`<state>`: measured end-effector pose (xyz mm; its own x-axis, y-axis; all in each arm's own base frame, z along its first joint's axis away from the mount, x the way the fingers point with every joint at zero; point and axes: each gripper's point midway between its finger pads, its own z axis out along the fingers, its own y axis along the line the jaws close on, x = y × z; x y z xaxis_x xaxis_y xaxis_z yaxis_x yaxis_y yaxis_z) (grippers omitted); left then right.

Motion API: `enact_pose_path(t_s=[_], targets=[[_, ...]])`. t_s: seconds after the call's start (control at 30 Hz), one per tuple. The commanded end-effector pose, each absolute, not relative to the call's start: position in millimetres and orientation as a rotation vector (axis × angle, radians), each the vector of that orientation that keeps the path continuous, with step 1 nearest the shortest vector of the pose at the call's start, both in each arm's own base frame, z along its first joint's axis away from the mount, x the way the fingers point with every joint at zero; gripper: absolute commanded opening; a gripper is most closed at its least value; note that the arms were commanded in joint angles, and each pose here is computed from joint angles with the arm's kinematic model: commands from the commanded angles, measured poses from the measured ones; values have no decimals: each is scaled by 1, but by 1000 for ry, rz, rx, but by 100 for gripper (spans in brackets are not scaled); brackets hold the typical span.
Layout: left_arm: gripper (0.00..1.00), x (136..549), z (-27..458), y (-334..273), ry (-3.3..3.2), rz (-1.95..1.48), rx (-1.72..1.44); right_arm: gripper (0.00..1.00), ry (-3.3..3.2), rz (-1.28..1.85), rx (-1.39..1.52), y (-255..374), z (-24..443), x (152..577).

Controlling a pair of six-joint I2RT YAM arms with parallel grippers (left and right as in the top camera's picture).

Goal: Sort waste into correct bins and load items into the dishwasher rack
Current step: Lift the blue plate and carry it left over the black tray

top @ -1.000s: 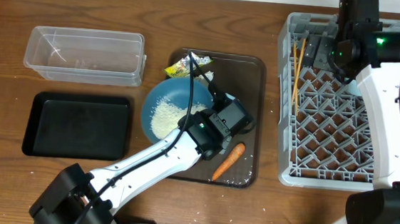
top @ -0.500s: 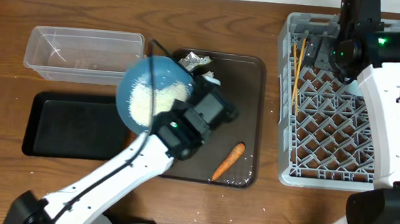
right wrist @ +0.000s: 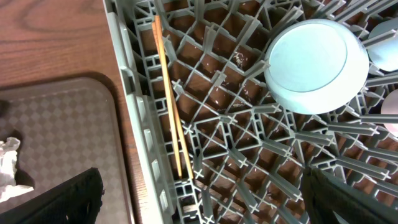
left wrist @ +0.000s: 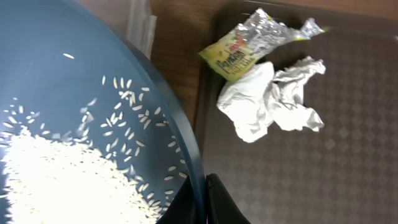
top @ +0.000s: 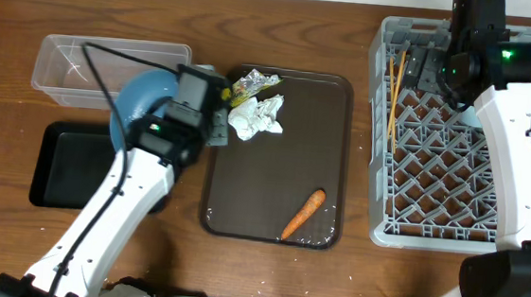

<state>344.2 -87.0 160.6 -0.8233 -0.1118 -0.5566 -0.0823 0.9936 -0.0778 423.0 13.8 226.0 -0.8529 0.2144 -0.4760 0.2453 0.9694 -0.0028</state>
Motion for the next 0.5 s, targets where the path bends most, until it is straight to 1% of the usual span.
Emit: enact_pose_path(t_s=[0.0,0.23,0.47], targets=[[6,348,167,-84,2539,-214,-181,99,2620,-82,333,16,229,422],[6,352,173,-60,2522,-283,-284,99,2620,-83,334,16,229,422],[6,347,187,-41,2487,-359,-361,99,2620,-83,334,16,229,422]])
